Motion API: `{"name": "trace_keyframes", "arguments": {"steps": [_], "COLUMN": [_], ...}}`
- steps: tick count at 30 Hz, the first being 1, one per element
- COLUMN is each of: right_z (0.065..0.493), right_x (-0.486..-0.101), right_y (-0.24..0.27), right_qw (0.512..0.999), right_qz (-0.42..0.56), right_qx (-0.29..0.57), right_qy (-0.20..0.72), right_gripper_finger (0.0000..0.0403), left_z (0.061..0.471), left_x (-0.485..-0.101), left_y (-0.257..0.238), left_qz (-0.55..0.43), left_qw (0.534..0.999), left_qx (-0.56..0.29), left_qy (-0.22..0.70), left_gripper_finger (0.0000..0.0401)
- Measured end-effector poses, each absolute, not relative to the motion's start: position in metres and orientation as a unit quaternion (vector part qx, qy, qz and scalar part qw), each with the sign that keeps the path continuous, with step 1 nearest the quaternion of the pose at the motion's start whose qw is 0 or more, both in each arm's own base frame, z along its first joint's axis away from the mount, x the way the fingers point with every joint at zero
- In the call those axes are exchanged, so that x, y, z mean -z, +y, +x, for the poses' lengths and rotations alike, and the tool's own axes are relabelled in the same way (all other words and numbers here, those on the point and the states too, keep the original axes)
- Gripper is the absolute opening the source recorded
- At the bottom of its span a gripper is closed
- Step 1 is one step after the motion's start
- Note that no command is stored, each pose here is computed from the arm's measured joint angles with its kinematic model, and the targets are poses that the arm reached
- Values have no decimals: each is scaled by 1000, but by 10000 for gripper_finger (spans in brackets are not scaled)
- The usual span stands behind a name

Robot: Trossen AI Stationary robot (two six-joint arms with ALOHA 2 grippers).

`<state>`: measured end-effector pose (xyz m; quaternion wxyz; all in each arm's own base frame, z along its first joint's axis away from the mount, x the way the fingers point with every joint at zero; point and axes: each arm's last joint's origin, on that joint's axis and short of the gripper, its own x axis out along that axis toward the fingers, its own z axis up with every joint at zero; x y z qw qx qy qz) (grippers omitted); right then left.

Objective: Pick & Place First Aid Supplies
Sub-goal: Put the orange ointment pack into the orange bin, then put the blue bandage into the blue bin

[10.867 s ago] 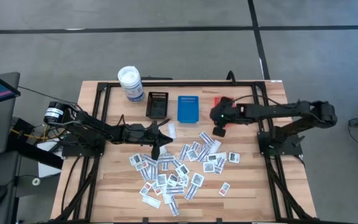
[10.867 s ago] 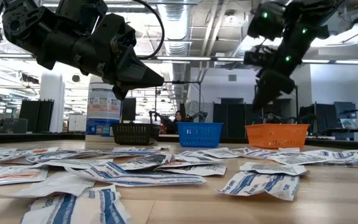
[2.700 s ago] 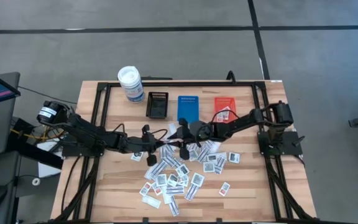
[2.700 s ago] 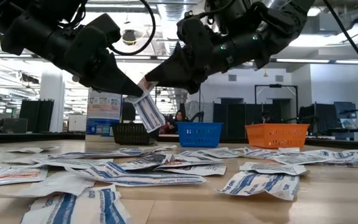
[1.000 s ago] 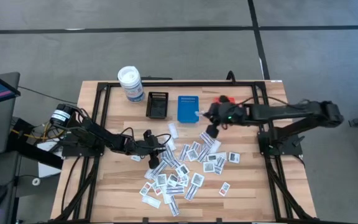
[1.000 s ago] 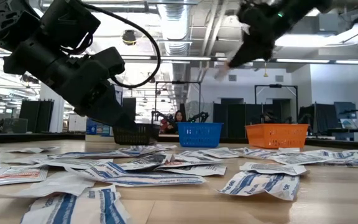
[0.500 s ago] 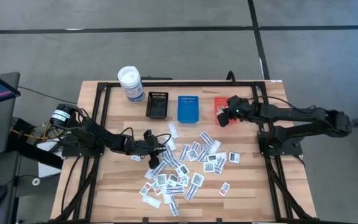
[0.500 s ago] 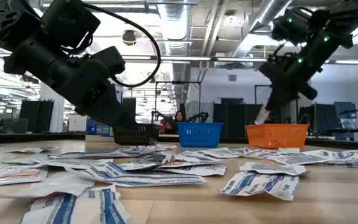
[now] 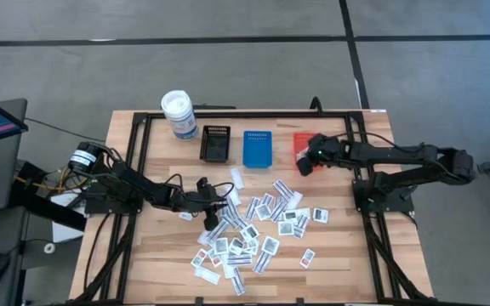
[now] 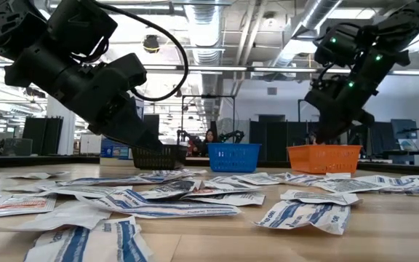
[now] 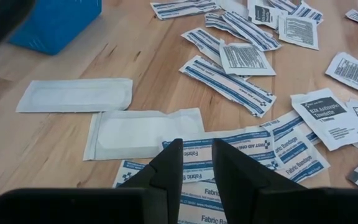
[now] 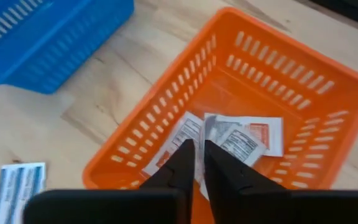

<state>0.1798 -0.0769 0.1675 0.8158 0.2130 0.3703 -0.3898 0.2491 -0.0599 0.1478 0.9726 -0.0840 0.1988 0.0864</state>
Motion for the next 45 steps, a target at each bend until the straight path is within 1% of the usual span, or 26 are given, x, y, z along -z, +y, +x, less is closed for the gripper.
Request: {"name": "trace_keyframes", "arguments": {"steps": [6, 12, 17, 22, 29, 34, 45], "right_z": [188, 203, 214, 220, 224, 225, 226], "right_x": [-179, -201, -208, -209, -212, -214, -214], "right_y": [-74, -68, -56, -44, -35, -33, -34], "right_qw": [842, 870, 898, 910, 921, 926, 926], "right_qz": [164, 147, 141, 134, 131, 132, 132], "right_qx": [349, 324, 291, 263, 242, 237, 238], "right_qy": [376, 342, 298, 290, 277, 264, 262], "right_gripper_finger": [77, 97, 99, 98, 98, 98, 98], "left_z": [249, 249, 249, 251, 255, 257, 259], "left_x": [-148, -148, -148, -147, -128, -122, -128], "left_y": [-60, -60, -59, -51, -49, -50, -52], "left_qz": [-106, -105, -102, -106, -97, -108, -135], "left_qw": [971, 971, 971, 967, 961, 958, 964], "left_qx": [-89, -94, -108, -136, -142, -142, -121], "left_qy": [194, 193, 189, 186, 218, 223, 197], "left_gripper_finger": [86, 86, 89, 106, 124, 122, 116]}}
